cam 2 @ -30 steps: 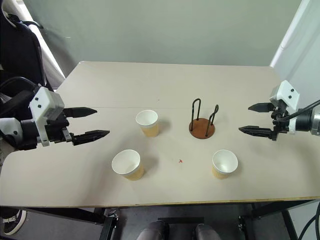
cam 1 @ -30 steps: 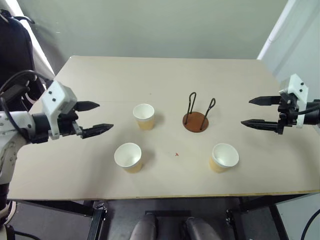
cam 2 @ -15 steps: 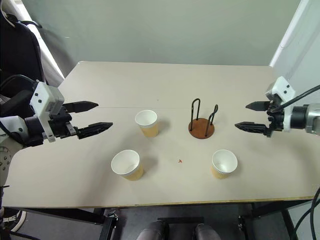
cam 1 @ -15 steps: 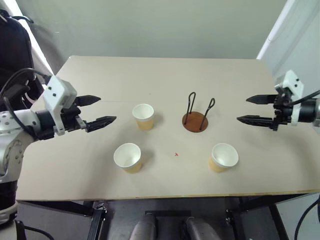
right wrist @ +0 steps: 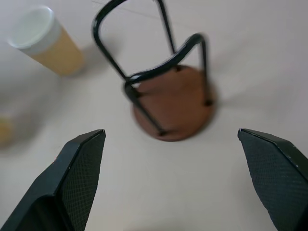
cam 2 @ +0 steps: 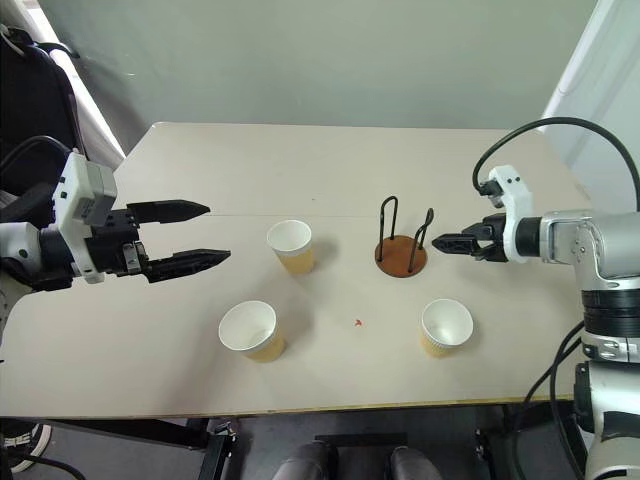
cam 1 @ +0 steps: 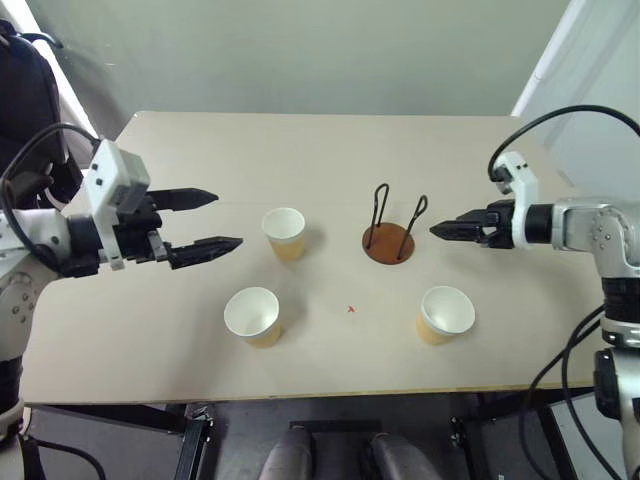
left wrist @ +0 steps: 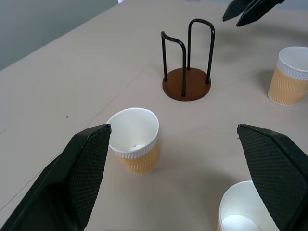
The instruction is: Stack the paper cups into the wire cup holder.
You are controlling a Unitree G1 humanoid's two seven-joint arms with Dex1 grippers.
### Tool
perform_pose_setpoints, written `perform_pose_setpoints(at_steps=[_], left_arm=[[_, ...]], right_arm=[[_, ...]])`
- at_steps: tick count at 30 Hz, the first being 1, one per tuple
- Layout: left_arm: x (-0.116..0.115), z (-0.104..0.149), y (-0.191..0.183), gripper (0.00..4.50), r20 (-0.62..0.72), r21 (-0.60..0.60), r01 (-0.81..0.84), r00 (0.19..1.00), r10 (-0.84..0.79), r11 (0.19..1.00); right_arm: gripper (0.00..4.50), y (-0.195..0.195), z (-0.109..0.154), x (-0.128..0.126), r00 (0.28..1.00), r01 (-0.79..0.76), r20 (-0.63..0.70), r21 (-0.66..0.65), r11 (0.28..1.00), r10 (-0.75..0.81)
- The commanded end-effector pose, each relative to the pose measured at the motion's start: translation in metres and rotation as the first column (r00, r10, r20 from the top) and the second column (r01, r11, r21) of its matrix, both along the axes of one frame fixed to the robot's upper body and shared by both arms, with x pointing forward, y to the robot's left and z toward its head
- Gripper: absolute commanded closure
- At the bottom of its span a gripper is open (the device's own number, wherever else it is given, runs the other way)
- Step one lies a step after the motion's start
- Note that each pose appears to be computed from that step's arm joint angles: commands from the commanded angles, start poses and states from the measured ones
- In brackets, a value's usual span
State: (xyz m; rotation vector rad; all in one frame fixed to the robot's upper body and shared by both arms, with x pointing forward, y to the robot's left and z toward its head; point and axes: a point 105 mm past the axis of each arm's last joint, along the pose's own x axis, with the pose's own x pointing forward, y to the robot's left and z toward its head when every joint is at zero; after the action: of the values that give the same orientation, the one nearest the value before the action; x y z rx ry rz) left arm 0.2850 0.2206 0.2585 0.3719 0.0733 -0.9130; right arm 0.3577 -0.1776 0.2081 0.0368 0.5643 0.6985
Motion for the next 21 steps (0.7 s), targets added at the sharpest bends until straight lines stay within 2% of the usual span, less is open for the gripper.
perform_pose_setpoints(at_steps=[1,11,21], left_arm=[[-0.004,0.010,-0.002,0.02,0.052,0.031,0.002,0.999,-0.003,1.000],[-0.004,0.006,-0.002,0.02,0.051,0.044,-0.015,0.999,0.012,0.999],[-0.004,0.003,0.000,0.02,0.057,0.053,-0.033,0.998,0.030,0.998]], right_arm=[[0.03,0.005,0.018,0.007,0.997,0.071,0.025,0.086,0.994,-0.074],[0.03,0.028,0.012,0.016,0.994,0.100,0.024,0.141,0.985,-0.105],[0.03,0.051,0.001,0.028,0.992,0.105,0.063,0.115,0.988,-0.113]])
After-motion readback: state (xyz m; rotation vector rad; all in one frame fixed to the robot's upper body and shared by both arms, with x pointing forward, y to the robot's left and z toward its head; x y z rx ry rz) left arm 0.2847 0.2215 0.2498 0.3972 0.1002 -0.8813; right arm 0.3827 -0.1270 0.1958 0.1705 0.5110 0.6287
